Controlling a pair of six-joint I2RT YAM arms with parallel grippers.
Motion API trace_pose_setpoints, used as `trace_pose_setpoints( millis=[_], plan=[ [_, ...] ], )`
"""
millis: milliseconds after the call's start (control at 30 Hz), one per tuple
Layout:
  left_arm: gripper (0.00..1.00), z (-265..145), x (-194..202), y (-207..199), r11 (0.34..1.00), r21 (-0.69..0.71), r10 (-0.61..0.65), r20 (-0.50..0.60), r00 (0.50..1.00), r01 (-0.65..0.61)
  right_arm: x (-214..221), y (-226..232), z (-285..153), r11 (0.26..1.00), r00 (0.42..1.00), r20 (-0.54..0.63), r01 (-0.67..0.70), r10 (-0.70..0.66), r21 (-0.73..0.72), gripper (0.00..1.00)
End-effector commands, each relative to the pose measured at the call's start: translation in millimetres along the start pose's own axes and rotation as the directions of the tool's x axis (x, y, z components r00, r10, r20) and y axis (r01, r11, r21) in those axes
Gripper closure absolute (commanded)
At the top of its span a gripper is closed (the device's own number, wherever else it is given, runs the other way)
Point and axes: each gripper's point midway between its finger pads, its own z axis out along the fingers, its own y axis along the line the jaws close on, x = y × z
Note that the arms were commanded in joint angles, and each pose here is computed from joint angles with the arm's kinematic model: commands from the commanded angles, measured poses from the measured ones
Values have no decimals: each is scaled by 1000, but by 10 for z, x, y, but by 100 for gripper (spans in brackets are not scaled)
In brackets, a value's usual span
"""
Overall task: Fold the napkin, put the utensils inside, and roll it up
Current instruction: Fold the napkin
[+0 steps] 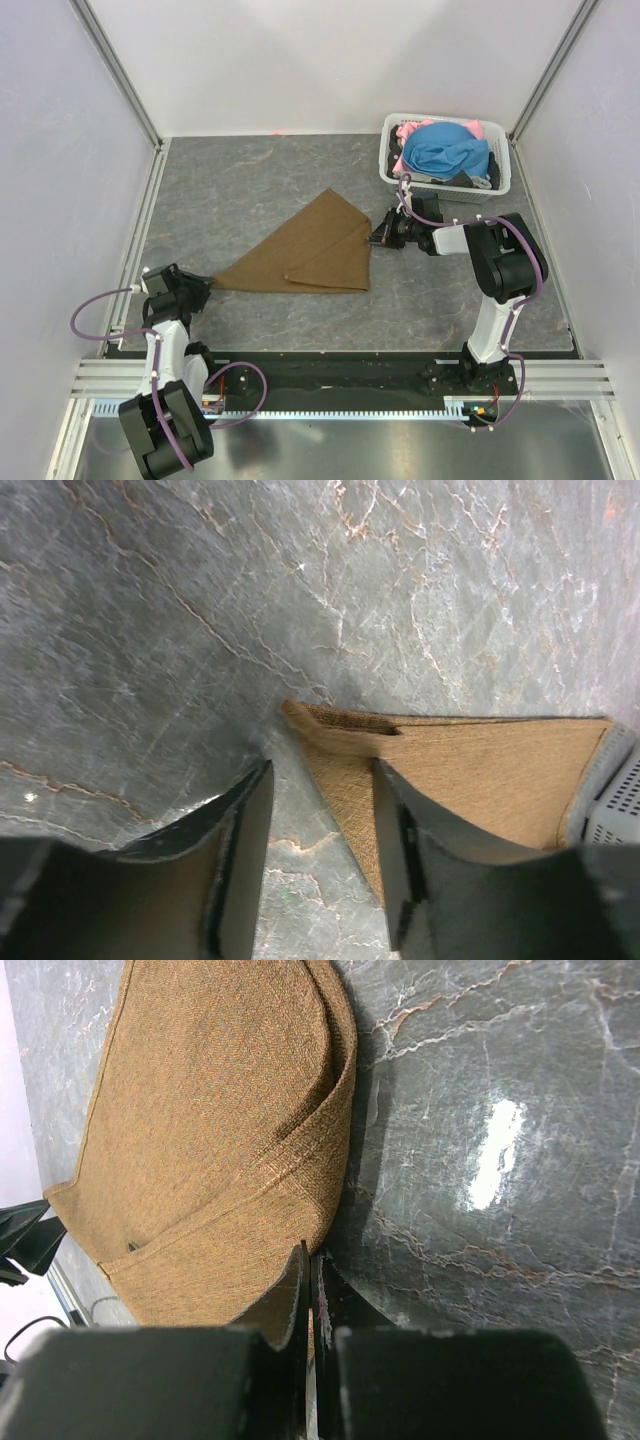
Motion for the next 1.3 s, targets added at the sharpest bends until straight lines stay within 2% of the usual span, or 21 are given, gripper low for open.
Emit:
trace_pose_setpoints(
  millis=[0, 167, 400, 567, 667, 700, 900, 1000, 1100, 1133, 1233, 1267],
  plan=[
    [52, 36, -66, 62, 1000, -17, -16, 44, 999, 17, 280, -239, 37, 996, 996, -84, -30, 36, 79, 100],
    [58, 64, -73, 76, 1000, -19, -6, 46, 999, 7, 279, -247, 37, 996, 996, -85, -32, 39, 81, 100],
    [76, 96, -70, 99, 1000, -30, 4, 39, 999, -3, 275, -239, 37, 996, 996, -85, -30, 37, 81, 100],
    [84, 107, -77, 103, 999, -29, 46, 37, 998, -45, 261, -240, 39, 996, 996, -84, -32, 39, 82, 100],
    [91, 105, -106, 30, 995, 7, 96, 43, 994, -97, 256, -232, 43, 996, 996, -84, -33, 40, 79, 100],
    [98, 108, -104, 11, 994, 18, 105, 42, 994, -106, 255, -222, 46, 997, 996, -85, -32, 38, 76, 100],
    [98, 99, -96, -253, 971, 146, 186, 25, 982, -188, 184, -143, 17, 998, 997, -70, -22, 26, 61, 100],
    [98, 56, -91, -457, 945, 247, 209, 39, 977, -212, 146, -103, -13, 998, 998, -61, -13, 17, 58, 89],
    [98, -12, -71, -661, 911, 336, 237, 49, 970, -239, 127, -89, -46, 998, 998, -55, -6, 10, 66, 72],
    [98, -41, -52, -723, 898, 364, 247, 50, 968, -248, 143, -90, -59, 997, 998, -59, -3, 7, 71, 63],
    [98, -111, 5, -922, 857, 426, 289, 66, 955, -289, 115, -69, -105, 997, 999, -48, 4, 0, 77, 48],
    [98, -140, 82, -1000, 836, 453, 316, 62, 947, -309, 116, -62, -114, 997, 999, -48, 4, 0, 77, 46]
  ],
)
